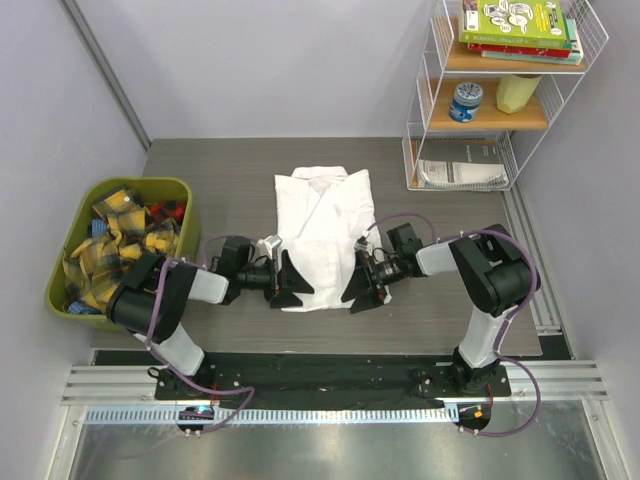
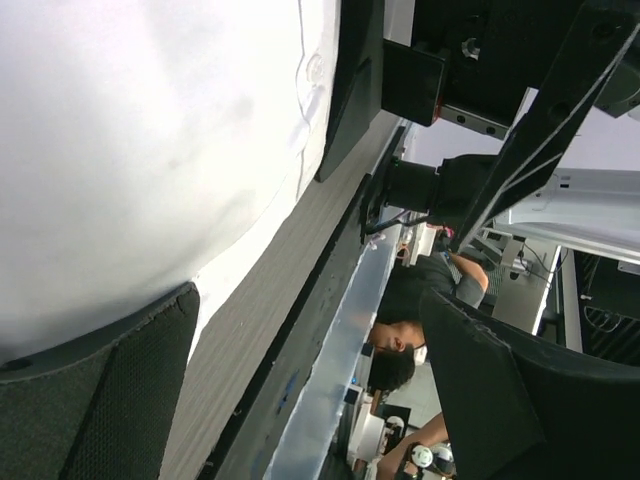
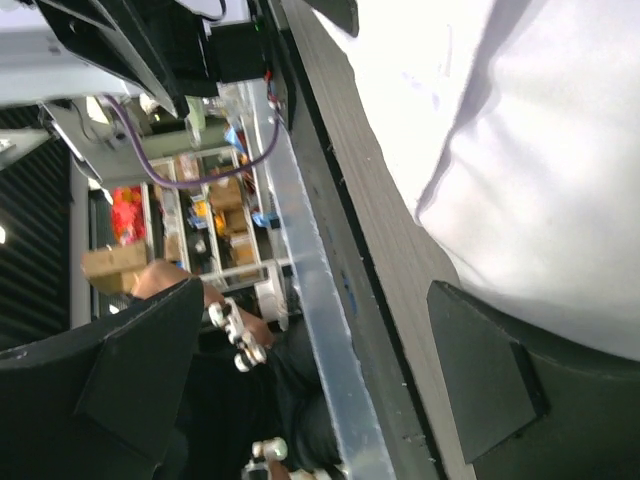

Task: Fold and stack the long sleeve shirts
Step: Fold the shirt

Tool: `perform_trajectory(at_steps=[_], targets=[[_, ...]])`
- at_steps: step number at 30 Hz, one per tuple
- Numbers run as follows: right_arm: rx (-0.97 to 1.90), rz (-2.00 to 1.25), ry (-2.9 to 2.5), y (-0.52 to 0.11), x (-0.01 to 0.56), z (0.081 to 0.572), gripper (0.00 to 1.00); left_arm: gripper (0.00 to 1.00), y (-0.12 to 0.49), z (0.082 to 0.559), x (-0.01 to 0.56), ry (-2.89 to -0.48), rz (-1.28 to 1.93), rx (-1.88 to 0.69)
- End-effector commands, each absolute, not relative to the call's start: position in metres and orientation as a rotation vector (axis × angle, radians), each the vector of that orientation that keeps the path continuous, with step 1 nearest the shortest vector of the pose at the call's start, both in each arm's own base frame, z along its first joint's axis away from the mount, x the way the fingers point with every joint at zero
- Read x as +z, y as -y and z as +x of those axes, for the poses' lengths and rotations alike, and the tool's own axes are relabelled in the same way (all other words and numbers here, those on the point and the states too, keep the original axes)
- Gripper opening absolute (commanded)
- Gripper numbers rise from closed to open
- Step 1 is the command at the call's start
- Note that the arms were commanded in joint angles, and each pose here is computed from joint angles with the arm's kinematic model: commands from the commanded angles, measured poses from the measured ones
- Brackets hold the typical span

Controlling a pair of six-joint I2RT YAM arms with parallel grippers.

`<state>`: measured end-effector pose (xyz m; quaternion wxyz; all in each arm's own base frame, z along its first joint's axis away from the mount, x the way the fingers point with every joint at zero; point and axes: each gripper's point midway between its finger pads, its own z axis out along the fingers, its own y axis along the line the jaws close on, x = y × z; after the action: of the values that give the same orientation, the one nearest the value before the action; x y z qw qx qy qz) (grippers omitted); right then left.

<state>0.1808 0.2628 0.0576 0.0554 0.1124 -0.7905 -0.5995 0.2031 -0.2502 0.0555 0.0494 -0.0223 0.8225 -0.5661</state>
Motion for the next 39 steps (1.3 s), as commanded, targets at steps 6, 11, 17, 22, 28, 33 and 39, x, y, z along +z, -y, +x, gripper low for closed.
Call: perform_trajectory(at_steps=[6, 11, 17, 22, 28, 33, 39], targets=[[-1.880, 0.533, 2.491, -0.232, 0.132, 0.220, 1.00, 0.92, 0.249, 0.230, 0.155, -2.200, 0.394, -1.671], [-1.890, 0.630, 2.581, -0.239, 0.124, 0.290, 1.00, 0.89, 0.251, 0.291, 0.119, -2.315, 0.217, -1.562], [-1.839, 0.623, 2.621, -0.238, 0.077, 0.337, 0.95, 0.83, 0.240, 0.346, 0.079, -2.369, 0.003, -1.522], [-1.806, 0.532, 2.596, -0.231, 0.040, 0.340, 0.88, 0.78, 0.220, 0.366, 0.041, -2.477, -0.152, -1.432], [-1.853, 0.498, 2.526, -0.230, 0.058, 0.318, 0.87, 0.73, 0.225, 0.358, 0.080, -2.387, 0.017, -1.536], [-1.920, 0.554, 2.665, -0.252, 0.121, 0.354, 0.94, 0.83, 0.253, 0.360, 0.127, -2.273, 0.222, -1.513], [-2.106, 0.468, 2.743, -0.294, 0.143, 0.397, 1.00, 0.88, 0.289, 0.385, 0.120, -2.237, 0.153, -1.503]])
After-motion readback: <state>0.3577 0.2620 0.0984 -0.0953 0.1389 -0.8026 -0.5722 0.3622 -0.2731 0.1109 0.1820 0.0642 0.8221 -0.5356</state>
